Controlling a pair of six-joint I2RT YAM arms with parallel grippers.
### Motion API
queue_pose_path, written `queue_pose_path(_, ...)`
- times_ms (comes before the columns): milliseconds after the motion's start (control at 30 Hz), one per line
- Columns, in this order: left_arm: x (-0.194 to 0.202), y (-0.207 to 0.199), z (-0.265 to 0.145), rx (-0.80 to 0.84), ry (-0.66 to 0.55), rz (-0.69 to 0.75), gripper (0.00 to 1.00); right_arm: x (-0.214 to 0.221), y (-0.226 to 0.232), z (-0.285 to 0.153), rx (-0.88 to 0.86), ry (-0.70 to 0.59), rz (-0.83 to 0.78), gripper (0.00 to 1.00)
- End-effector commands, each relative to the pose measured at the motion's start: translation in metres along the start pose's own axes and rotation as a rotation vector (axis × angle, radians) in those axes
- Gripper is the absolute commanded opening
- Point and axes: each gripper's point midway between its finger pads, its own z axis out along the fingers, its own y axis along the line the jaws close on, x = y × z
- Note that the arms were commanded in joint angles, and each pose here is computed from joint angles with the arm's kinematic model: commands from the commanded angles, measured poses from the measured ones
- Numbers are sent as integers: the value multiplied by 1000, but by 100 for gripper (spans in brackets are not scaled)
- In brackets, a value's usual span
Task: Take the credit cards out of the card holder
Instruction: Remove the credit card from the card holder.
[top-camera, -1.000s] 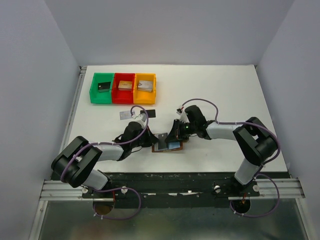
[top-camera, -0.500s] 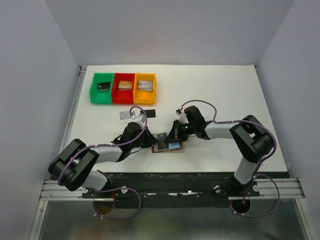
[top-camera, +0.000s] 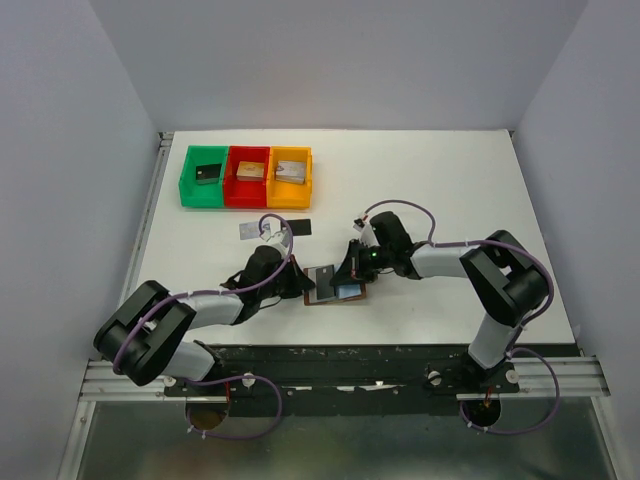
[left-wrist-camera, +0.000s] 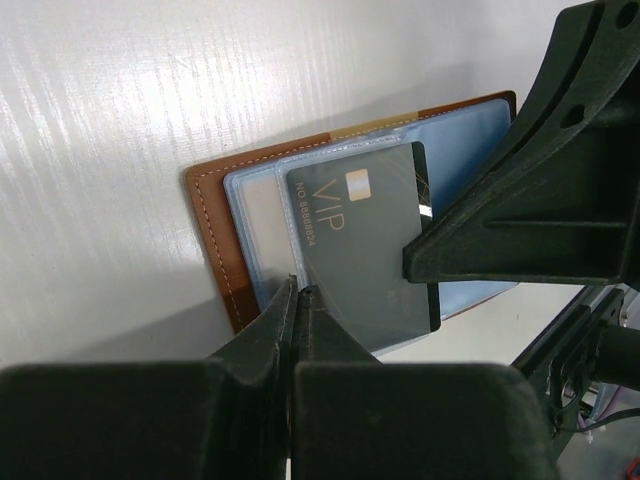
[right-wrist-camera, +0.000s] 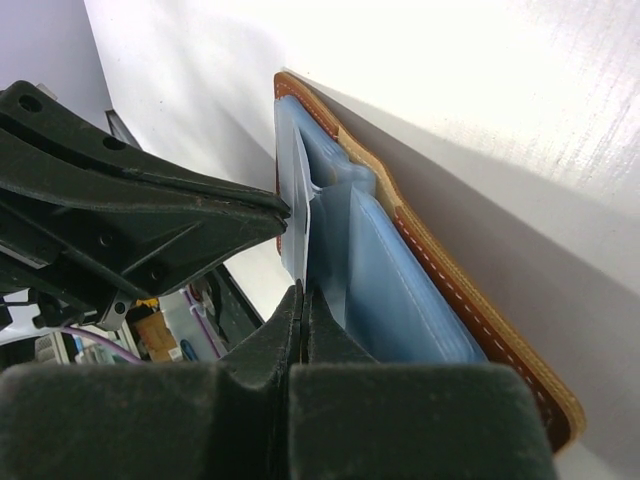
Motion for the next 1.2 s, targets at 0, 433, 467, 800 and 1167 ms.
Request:
queue_pose_path(0, 13, 18, 1, -63, 25, -8, 0, 3, 3, -8, -20, 1, -16, 0)
queue_pose_path(433, 16, 16, 5, -48, 39, -5, 0, 0, 21, -4, -123, 10, 13, 30)
queue_pose_path(467, 17, 14, 6, -45, 41, 0, 0, 0, 21, -3, -130, 11, 16, 30)
queue_pose_path(800, 17, 6, 8, -16, 42, 27, 0, -1, 17, 2, -111, 27, 26, 31)
queue_pose_path(1167, 15, -12, 10, 63, 34, 57, 0, 1, 5, 8, -56, 40, 21, 34)
